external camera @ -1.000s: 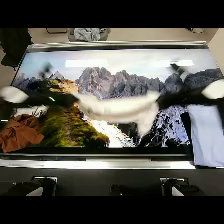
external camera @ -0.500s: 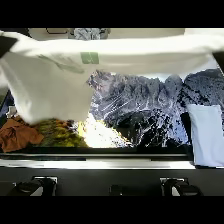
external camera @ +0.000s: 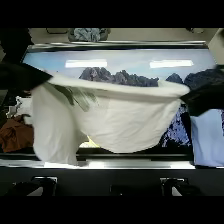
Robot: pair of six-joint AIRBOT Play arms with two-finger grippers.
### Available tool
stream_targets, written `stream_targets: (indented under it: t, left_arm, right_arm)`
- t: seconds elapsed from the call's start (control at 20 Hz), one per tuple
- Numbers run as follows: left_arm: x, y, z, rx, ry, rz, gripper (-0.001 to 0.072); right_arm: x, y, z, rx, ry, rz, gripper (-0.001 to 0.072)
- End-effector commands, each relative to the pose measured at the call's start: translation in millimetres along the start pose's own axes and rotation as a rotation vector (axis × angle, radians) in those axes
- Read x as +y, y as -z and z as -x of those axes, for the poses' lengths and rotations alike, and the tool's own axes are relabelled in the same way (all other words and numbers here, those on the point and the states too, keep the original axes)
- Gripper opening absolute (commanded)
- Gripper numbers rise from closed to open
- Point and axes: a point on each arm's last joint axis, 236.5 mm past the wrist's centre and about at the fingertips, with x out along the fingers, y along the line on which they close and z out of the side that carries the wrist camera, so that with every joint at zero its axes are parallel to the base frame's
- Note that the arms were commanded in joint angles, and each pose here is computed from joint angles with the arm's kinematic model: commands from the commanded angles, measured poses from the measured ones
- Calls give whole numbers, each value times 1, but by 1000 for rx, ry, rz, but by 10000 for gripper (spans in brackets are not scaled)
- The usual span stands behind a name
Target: Fold the shirts.
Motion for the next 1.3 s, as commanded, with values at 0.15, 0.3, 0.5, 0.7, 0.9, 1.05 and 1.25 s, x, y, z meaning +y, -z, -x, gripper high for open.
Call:
stream_targets:
  t: [0.15, 0.3, 0.5, 0.7, 0.9, 1.05, 1.25]
  left_arm:
    - [128, 108, -200, 453, 94, 179, 42]
    - [139, 109, -247, 430, 267, 392, 42]
    - [148, 113, -263, 420, 289, 485, 130]
    - [179, 93, -212, 459, 187, 476, 503]
    - [270, 112, -116, 489, -213, 538, 505]
    - [250, 163, -96, 576, -177, 651, 457]
    - [181, 288, -109, 728, -82, 686, 449]
  right_arm:
    - [-72, 29, -242, 133, -33, -202, 55]
    - [-71, 19, -300, 64, -100, -349, 55]
    - [-63, -2, -324, -29, -184, -520, 60]
    - [-91, -43, -255, -128, -175, -320, 590]
    - [-160, 27, -163, 68, -59, -322, 610]
    - [-166, 117, -138, 348, -77, -402, 604]
    - [-135, 166, -151, 503, -180, -431, 602]
